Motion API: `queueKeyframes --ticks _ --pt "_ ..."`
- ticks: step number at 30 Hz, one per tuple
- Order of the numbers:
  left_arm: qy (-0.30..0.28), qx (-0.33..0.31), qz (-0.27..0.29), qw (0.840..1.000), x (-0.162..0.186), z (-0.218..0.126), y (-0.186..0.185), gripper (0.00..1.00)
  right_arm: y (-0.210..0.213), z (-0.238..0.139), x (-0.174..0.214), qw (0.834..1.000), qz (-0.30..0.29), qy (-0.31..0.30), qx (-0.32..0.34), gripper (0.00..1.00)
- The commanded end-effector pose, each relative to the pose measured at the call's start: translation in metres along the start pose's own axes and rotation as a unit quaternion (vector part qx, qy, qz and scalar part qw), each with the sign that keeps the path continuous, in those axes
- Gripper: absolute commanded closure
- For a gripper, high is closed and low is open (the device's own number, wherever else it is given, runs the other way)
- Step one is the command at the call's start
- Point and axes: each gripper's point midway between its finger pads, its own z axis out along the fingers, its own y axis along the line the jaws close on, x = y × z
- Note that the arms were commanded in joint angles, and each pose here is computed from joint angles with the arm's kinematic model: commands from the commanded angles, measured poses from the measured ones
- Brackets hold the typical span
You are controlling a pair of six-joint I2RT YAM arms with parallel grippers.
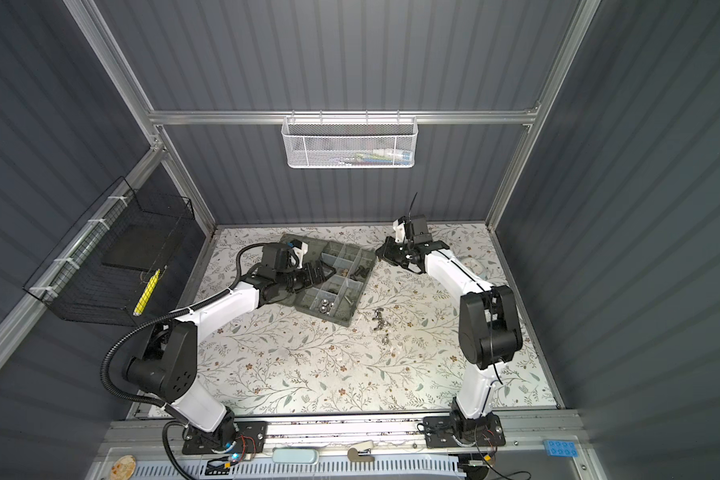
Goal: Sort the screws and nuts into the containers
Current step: 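Carry the brass wing nut over the organizer box with the right gripper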
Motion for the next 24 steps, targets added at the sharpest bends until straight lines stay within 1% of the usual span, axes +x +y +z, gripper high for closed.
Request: queueKeyframes --ticks 1,4,10,15,20,24 --pt "-0.025 0.005 0.012 1.000 -0.020 -0.015 -0.007 0.00 0.024 0.019 -0.009 0.998 -0.009 0.009 -0.054 0.94" --pt "-0.029 0.001 -0.002 1.000 -0.023 -0.016 0.003 0.00 0.040 0.041 -0.008 0.996 -0.026 0.018 -0.086 0.93" --pt "-0.021 -0.003 -0.010 1.000 -0.020 -0.009 0.010 0.00 0.060 0.078 0.015 0.989 -0.075 0.040 -0.123 0.93" --pt "-0.015 -0.006 -0.016 1.000 -0.017 -0.004 0.015 0.00 0.059 0.097 0.027 0.985 -0.077 0.053 -0.146 0.92" --pt "-0.003 0.003 -0.032 0.999 -0.012 0.004 0.018 0.00 0.055 0.110 0.035 0.984 -0.076 0.058 -0.151 0.92" --pt "0.005 0.014 -0.045 0.999 -0.008 0.009 0.018 0.00 0.045 0.120 0.041 0.985 -0.068 0.066 -0.145 0.90"
